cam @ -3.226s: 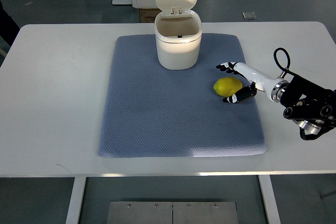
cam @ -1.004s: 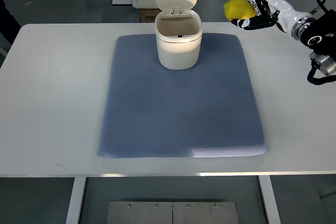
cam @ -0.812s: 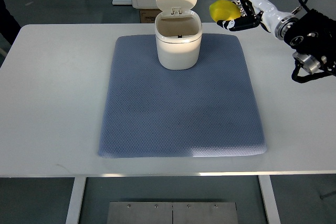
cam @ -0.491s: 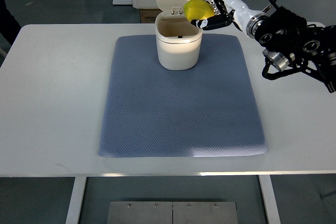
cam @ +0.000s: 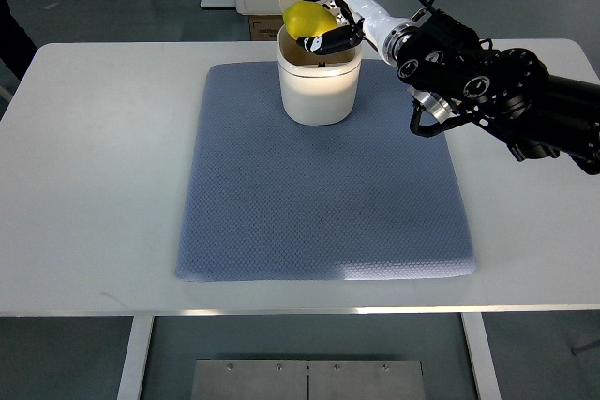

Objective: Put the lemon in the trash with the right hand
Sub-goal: 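Lower the lemon over the open white bin and open the right hand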

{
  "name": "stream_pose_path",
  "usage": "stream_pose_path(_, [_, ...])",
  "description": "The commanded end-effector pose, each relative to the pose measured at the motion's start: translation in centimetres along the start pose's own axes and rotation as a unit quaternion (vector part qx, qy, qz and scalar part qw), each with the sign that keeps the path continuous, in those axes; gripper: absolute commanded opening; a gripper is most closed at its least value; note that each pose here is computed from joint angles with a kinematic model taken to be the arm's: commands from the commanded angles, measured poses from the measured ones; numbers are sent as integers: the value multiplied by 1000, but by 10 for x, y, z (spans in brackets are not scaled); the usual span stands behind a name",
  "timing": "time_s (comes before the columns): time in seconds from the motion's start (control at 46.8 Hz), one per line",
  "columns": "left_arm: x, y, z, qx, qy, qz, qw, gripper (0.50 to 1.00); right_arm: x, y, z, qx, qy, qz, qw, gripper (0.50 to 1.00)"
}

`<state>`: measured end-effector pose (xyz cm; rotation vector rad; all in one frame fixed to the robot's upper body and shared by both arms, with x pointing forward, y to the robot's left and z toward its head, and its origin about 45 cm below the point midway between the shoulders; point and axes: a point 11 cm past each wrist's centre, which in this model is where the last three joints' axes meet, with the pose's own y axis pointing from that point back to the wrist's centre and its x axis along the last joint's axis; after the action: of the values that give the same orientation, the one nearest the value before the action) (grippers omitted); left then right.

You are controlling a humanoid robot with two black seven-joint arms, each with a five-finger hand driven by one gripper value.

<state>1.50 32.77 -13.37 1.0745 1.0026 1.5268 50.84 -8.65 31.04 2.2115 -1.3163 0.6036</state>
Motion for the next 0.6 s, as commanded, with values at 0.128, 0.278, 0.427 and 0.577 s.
stream_pose_path(0.128, [0, 0, 1, -1, 0, 0, 1000, 1000, 1, -2, -1, 1, 3, 5, 1000, 556])
stream_pose_path(0.278, [0, 0, 0, 0, -1, 0, 1000, 1000, 0, -1, 5, -3, 3, 5, 1000, 658])
stream_pose_path(0.427, [0, 0, 0, 0, -1, 0, 1000, 1000, 0, -1, 5, -3, 5, 6, 1000, 780])
stream_pose_path(0.577, [0, 0, 0, 0, -1, 0, 1000, 1000, 0, -1, 5, -3, 7, 6, 1000, 803])
